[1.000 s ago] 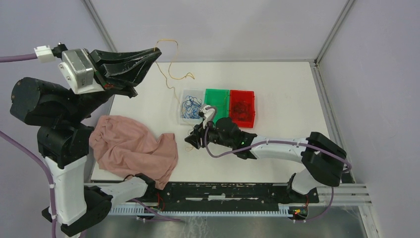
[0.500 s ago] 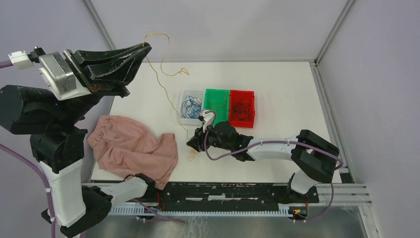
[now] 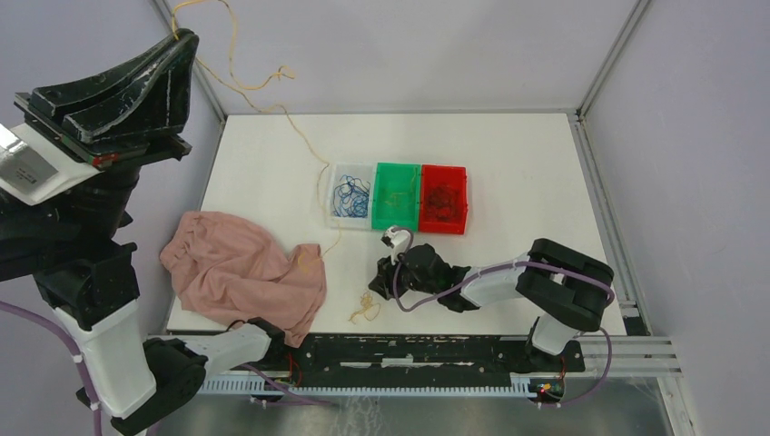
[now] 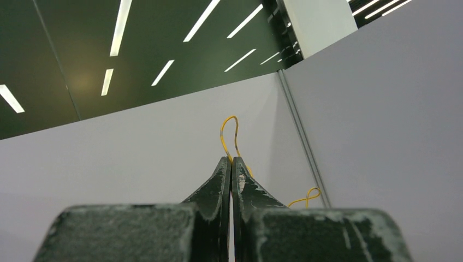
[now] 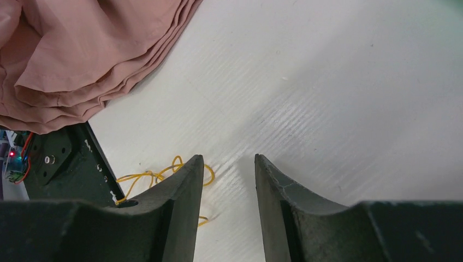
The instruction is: Untangle the cables
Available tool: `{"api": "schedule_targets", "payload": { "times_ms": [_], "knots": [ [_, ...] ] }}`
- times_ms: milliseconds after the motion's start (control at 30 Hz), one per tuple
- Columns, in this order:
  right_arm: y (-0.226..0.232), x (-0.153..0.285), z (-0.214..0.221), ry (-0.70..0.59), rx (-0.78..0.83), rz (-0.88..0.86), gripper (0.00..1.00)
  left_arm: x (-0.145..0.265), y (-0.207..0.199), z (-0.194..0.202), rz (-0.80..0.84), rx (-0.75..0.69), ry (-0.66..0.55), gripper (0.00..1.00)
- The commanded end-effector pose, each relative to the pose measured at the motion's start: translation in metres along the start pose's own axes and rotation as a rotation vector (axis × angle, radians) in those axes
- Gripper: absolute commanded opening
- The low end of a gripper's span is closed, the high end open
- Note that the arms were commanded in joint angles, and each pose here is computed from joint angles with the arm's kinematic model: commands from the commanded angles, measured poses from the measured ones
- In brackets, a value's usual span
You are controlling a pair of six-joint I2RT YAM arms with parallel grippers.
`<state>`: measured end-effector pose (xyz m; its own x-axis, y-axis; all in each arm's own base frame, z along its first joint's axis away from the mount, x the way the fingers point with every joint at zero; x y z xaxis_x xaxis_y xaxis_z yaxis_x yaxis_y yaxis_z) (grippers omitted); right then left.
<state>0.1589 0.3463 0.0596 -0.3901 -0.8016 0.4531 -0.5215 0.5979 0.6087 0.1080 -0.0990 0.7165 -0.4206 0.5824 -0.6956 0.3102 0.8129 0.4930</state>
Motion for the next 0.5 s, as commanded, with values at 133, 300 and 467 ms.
{"api": "schedule_targets", "payload": {
  "times_ms": [133, 300, 467],
  "knots": [
    [0.043, 0.030, -0.056, -0.199, 0.000, -0.104, 0.63, 0.003, -0.026, 0.046, 0.085, 0.023, 0.103, 0.03],
    [0.066, 0.060, -0.090, -0.276, 0.022, -0.108, 0.72, 0.014, -0.062, 0.096, 0.184, 0.107, 0.214, 0.03],
    [0.079, 0.086, -0.114, -0.355, 0.046, -0.116, 0.73, 0.024, -0.095, 0.143, 0.261, 0.212, 0.317, 0.03]
  ]
}}
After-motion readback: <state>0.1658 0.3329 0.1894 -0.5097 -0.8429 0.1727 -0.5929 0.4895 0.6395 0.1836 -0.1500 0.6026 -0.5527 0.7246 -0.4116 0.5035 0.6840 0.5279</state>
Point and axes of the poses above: each gripper's point midway between its finger pads, its own x axis back along the fingers, its own y axis along the line the jaws close on, z = x × y, the point moved 4 cm from there along x, back along the fingers, and after that the axes turned 15 degrees about -x, right-handed, at the moved point
